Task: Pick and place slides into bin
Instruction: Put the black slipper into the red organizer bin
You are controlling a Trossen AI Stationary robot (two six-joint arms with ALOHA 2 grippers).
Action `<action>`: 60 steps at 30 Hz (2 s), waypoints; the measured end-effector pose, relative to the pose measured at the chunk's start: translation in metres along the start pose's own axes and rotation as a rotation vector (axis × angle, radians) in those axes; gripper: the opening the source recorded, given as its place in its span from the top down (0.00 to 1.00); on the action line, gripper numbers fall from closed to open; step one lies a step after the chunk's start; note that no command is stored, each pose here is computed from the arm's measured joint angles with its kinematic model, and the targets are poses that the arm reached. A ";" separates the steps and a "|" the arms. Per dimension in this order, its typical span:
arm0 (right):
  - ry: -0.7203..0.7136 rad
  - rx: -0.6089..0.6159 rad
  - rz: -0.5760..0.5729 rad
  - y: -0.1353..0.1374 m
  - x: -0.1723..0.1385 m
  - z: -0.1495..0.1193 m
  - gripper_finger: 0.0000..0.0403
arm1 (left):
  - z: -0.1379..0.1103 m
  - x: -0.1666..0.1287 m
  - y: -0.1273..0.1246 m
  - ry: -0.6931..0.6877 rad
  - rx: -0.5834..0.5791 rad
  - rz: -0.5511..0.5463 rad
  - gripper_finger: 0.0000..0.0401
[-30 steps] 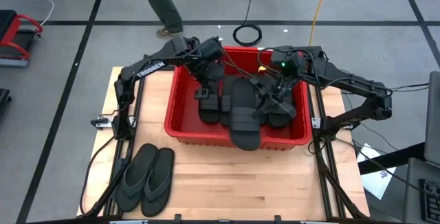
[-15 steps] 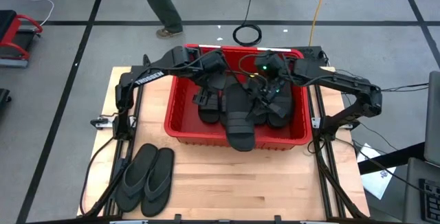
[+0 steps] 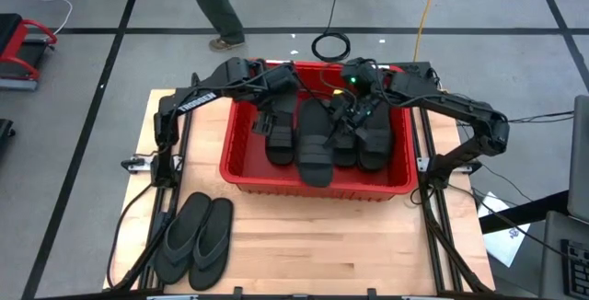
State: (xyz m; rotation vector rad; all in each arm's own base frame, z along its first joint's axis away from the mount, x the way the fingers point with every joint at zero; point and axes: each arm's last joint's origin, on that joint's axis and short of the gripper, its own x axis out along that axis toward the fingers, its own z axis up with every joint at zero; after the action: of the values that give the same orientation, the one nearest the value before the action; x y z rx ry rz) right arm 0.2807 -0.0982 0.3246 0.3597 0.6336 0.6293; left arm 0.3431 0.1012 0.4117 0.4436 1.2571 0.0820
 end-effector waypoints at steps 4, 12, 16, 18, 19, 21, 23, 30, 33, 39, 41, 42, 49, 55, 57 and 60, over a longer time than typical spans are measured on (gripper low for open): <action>-0.003 -0.004 -0.007 -0.011 0.006 -0.014 1.00 | -0.001 0.002 0.000 0.017 -0.026 -0.001 0.34; -0.136 -0.009 -0.061 -0.036 0.010 -0.022 1.00 | 0.003 0.002 -0.003 -0.059 -0.070 -0.114 0.34; -0.271 -0.025 -0.111 -0.045 -0.003 -0.008 1.00 | 0.008 -0.001 -0.007 -0.119 -0.082 -0.158 0.34; -0.318 -0.024 -0.122 -0.048 -0.012 -0.004 1.00 | 0.009 -0.001 -0.010 -0.124 -0.072 -0.179 0.34; -0.329 -0.012 -0.126 -0.050 -0.016 -0.003 1.00 | 0.009 -0.002 -0.011 -0.125 -0.069 -0.190 0.34; -0.333 0.007 -0.125 -0.052 -0.020 -0.004 1.00 | 0.009 -0.002 -0.013 -0.131 -0.065 -0.220 0.34; -0.320 0.029 -0.127 -0.053 -0.021 -0.007 1.00 | 0.009 -0.002 -0.014 -0.146 -0.055 -0.249 0.34; -0.251 0.038 -0.173 -0.056 -0.011 -0.023 1.00 | 0.008 -0.001 -0.011 -0.130 -0.022 -0.210 0.34; -0.243 0.042 -0.176 -0.058 -0.008 -0.030 1.00 | 0.004 0.001 -0.006 -0.097 -0.029 -0.173 0.34; -0.251 0.024 -0.165 -0.055 0.002 -0.027 0.99 | 0.000 0.003 0.001 -0.106 -0.087 -0.206 0.34; -0.259 0.030 -0.160 -0.055 0.003 -0.027 0.99 | -0.001 0.003 0.001 -0.107 -0.091 -0.207 0.34; -0.260 0.028 -0.158 -0.054 0.004 -0.026 0.99 | 0.000 0.003 0.001 -0.107 -0.090 -0.207 0.34; -0.254 0.038 -0.026 -0.049 0.007 -0.025 1.00 | 0.001 0.003 -0.001 -0.100 -0.097 -0.193 0.34; -0.235 0.054 0.036 -0.044 0.013 -0.025 1.00 | 0.000 0.003 0.001 -0.065 -0.094 -0.123 0.34; -0.221 0.070 0.075 -0.042 0.016 -0.026 1.00 | 0.001 0.003 0.001 -0.069 -0.096 -0.119 0.34; -0.200 0.062 0.140 -0.035 0.022 -0.025 0.99 | 0.004 0.002 0.001 -0.100 -0.118 -0.119 0.34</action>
State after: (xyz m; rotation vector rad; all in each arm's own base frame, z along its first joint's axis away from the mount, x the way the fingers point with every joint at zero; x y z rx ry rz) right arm 0.2934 -0.1072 0.2792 0.5216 0.4395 0.6982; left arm 0.3481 0.1015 0.4108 0.2676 1.1706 0.0322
